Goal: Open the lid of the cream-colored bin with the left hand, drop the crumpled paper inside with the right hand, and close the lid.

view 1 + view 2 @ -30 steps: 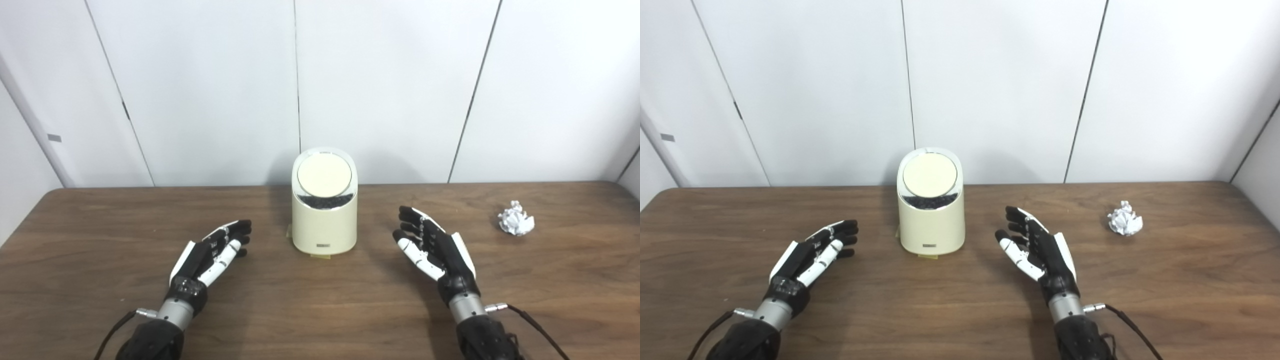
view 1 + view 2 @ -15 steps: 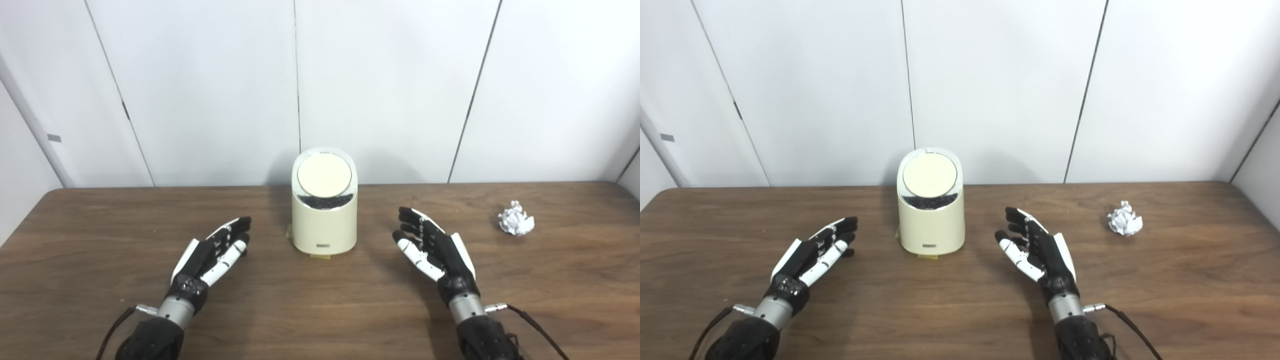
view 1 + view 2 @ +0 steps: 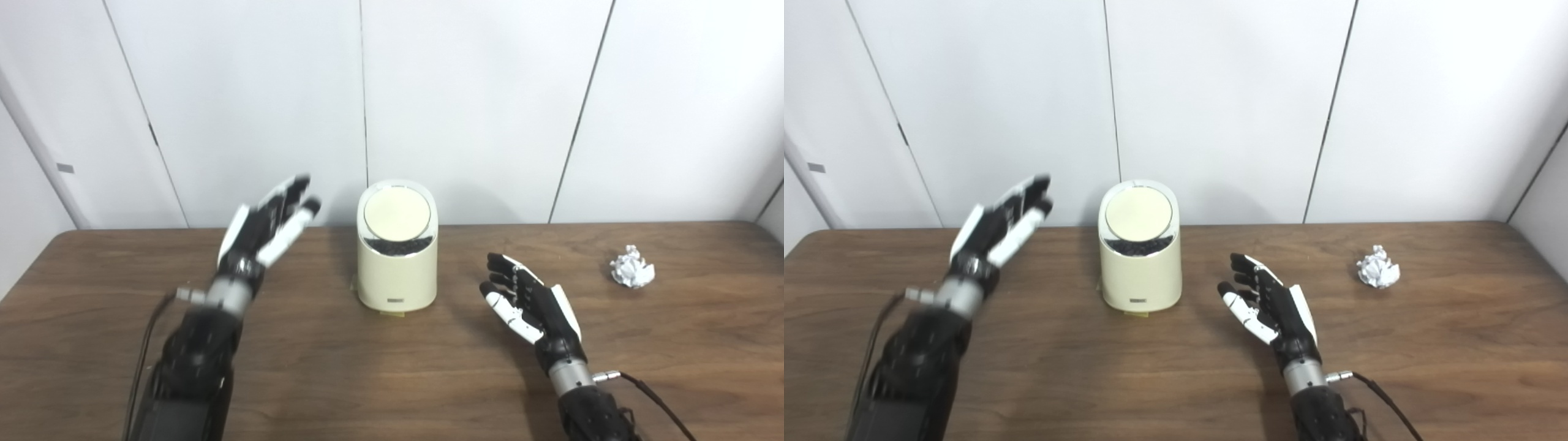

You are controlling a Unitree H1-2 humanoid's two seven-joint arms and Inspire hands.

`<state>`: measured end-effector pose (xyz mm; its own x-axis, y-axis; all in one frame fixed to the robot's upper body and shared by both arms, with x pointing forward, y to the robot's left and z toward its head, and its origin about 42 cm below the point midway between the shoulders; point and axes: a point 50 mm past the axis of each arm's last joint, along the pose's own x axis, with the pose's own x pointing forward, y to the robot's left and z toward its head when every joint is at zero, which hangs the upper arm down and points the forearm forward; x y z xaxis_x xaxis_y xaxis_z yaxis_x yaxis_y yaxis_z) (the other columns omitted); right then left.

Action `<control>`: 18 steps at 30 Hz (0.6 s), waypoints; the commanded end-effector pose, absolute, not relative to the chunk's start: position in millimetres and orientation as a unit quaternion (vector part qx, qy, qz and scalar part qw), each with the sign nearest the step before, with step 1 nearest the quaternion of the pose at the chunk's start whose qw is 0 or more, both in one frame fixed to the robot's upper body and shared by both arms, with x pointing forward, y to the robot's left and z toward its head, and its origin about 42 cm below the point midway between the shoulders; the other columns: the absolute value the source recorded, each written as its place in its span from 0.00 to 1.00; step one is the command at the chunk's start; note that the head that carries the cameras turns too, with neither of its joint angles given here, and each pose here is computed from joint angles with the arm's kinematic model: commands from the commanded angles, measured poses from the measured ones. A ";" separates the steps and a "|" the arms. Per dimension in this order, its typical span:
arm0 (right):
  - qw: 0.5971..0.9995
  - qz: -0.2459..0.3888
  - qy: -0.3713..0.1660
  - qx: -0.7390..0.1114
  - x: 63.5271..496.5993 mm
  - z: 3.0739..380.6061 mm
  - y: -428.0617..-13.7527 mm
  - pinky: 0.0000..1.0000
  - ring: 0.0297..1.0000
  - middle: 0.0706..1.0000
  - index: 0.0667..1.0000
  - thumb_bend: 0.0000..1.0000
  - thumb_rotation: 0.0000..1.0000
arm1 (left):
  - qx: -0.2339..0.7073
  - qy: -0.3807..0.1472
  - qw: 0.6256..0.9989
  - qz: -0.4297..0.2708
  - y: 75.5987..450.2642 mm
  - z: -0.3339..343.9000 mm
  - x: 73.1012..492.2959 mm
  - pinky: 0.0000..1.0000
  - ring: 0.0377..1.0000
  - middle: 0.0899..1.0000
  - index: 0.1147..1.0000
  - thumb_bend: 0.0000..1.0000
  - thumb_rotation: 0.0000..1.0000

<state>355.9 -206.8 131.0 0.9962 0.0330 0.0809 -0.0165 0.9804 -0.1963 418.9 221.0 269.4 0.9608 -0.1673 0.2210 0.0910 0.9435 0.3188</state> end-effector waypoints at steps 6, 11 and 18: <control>0.992 0.013 -0.091 -0.091 366.0 153.3 -203.7 0.77 0.84 0.83 0.81 0.22 0.44 | 0.199 -0.206 0.956 -0.055 177.6 338.0 430.7 0.88 0.94 0.93 0.91 0.93 0.64; 0.991 0.013 -0.096 -0.095 365.6 152.6 -203.3 0.77 0.83 0.83 0.80 0.22 0.46 | 0.237 -0.219 0.944 -0.067 156.8 343.3 441.6 0.82 0.91 0.92 0.94 0.91 0.52; 0.990 0.012 -0.099 -0.098 366.7 152.2 -202.0 0.75 0.83 0.82 0.80 0.22 0.48 | 0.394 -0.266 0.879 -0.036 134.3 334.6 454.6 0.71 0.87 0.93 0.92 1.00 0.41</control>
